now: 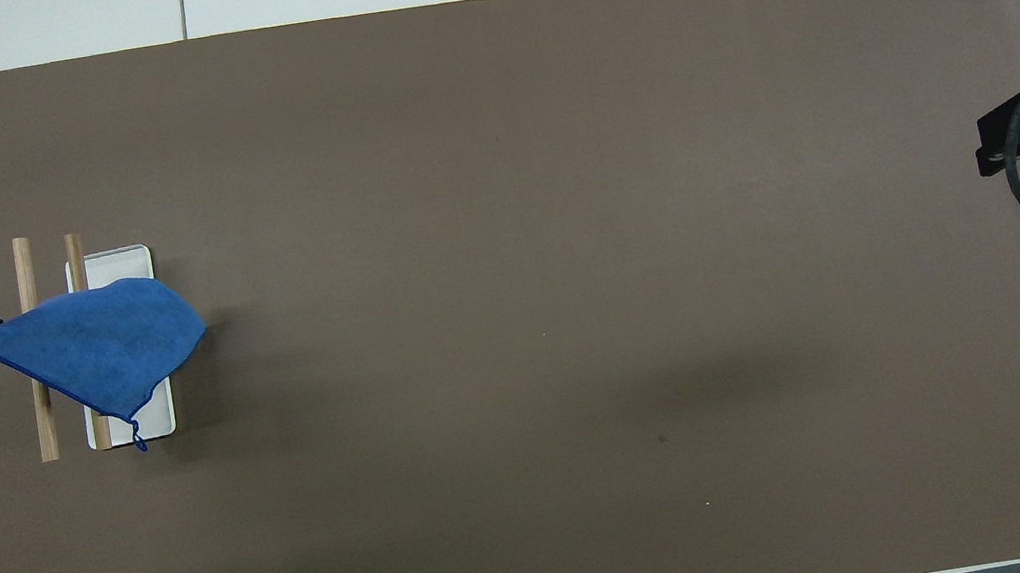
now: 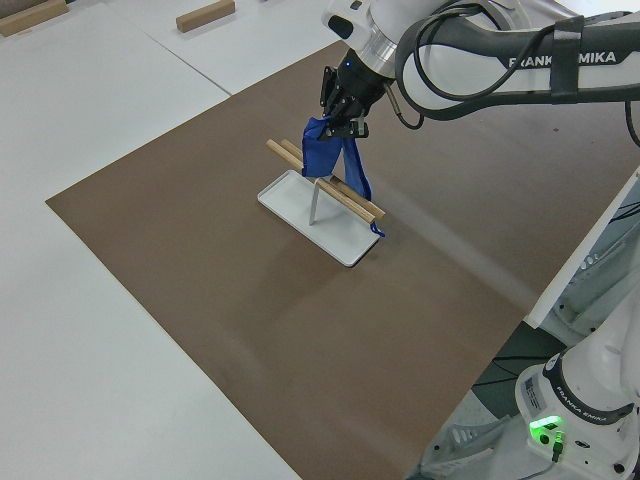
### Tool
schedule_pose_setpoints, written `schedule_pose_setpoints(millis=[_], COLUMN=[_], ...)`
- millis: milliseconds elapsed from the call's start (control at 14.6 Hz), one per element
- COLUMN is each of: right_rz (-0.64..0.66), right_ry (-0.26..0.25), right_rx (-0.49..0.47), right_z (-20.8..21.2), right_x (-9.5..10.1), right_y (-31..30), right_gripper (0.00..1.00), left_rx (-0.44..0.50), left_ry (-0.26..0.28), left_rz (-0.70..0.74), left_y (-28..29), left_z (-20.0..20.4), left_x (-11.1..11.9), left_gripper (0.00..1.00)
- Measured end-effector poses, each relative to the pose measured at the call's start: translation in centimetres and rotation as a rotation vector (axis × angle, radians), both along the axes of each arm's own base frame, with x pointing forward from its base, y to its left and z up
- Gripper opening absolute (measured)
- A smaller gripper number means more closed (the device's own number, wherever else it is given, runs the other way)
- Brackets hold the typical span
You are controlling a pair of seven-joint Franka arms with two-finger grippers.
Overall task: Right arm passes towel to left arm to hang
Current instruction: 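Release the towel on the rack and draw the left gripper back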
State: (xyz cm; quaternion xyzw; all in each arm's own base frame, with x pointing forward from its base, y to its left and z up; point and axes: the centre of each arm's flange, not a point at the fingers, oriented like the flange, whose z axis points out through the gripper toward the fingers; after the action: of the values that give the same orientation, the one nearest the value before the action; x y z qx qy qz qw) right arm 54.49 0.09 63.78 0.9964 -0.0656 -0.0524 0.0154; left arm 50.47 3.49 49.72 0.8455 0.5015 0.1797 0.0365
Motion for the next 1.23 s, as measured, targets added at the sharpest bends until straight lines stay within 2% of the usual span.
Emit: schedule_pose_setpoints(millis=[274,616,684,1027,1232], right_rz=[0.0,0.0,0.0,0.0,0.0], right_ry=[0.0,0.0,0.0,0.0,0.0], right_rx=[0.0,0.0,0.0,0.0,0.0], right_z=[0.0,0.0,0.0,0.0,0.0], right_x=[0.0,0.0,0.0,0.0,0.0], right_y=[0.0,0.0,0.0,0.0,0.0], right_gripper=[1.0,1.0,1.0,1.0,1.0], left_rx=[-0.046,-0.051,-0.052,-0.055,-0.059], left_ry=[-0.039,-0.031,-0.026,-0.015,0.038], left_rz=[0.104,0.121,0.124,0.146,0.17], left_y=[4.5,5.2,5.3,6.4,7.4], left_z=[0.4,-0.1,-0.3,-0.6,1.1], left_x=[-0.3,-0.5,-0.5,-0.3,0.4], left_gripper=[0.03,0.03,0.08,0.63,0.97])
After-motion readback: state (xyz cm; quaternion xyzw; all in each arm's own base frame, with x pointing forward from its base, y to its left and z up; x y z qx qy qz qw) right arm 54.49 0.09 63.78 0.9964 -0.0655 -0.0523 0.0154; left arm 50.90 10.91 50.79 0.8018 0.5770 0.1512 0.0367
